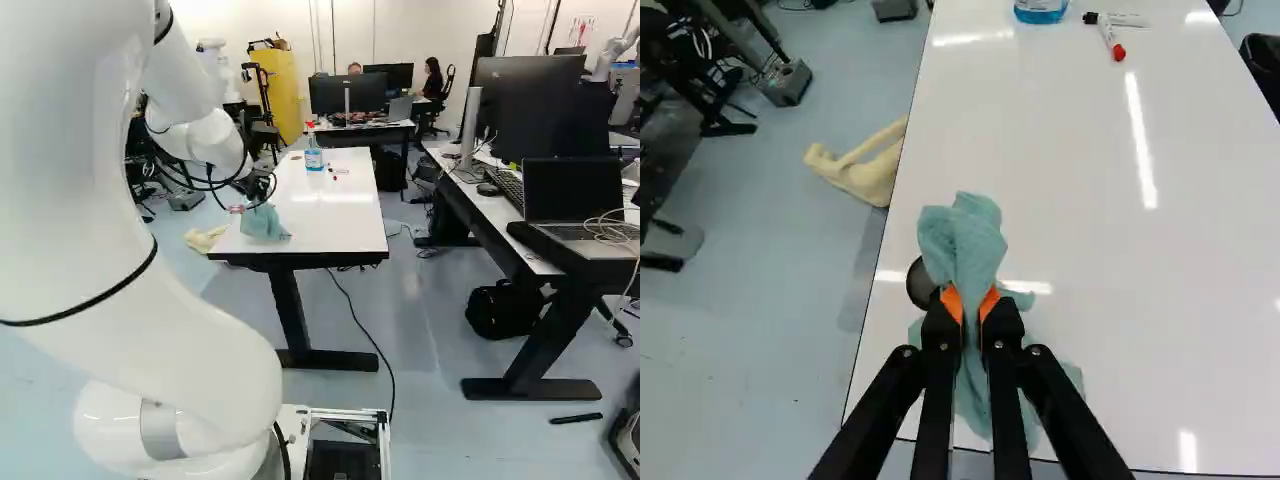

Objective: Clean the table with the green towel

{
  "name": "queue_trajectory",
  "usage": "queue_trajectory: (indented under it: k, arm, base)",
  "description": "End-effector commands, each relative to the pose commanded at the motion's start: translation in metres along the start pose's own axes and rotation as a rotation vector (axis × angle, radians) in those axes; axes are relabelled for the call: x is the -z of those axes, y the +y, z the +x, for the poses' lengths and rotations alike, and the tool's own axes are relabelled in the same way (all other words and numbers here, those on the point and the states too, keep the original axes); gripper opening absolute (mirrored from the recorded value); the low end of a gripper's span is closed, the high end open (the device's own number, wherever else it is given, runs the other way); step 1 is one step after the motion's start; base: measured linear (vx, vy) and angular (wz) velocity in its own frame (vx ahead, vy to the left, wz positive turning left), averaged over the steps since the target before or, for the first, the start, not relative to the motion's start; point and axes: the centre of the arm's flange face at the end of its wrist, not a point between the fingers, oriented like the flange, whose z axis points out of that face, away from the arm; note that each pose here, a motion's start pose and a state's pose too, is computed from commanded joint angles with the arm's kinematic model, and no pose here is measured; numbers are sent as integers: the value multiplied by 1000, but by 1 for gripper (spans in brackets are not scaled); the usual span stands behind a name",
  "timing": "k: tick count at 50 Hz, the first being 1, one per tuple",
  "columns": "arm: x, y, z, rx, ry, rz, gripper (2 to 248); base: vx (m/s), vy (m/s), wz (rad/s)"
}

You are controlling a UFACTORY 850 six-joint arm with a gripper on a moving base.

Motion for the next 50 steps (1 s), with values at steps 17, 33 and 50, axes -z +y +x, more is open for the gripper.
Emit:
queue_trajectory:
  k: [17,33,50]
  arm:
    - [-6,-13,3,19,-3,17,38]
    - [-6,-13,3,19,-3,17,132]
    - [-6,-13,3,19,-3,17,242]
  base:
    - [0,0,0]
    - [0,0,0]
    - [0,0,0]
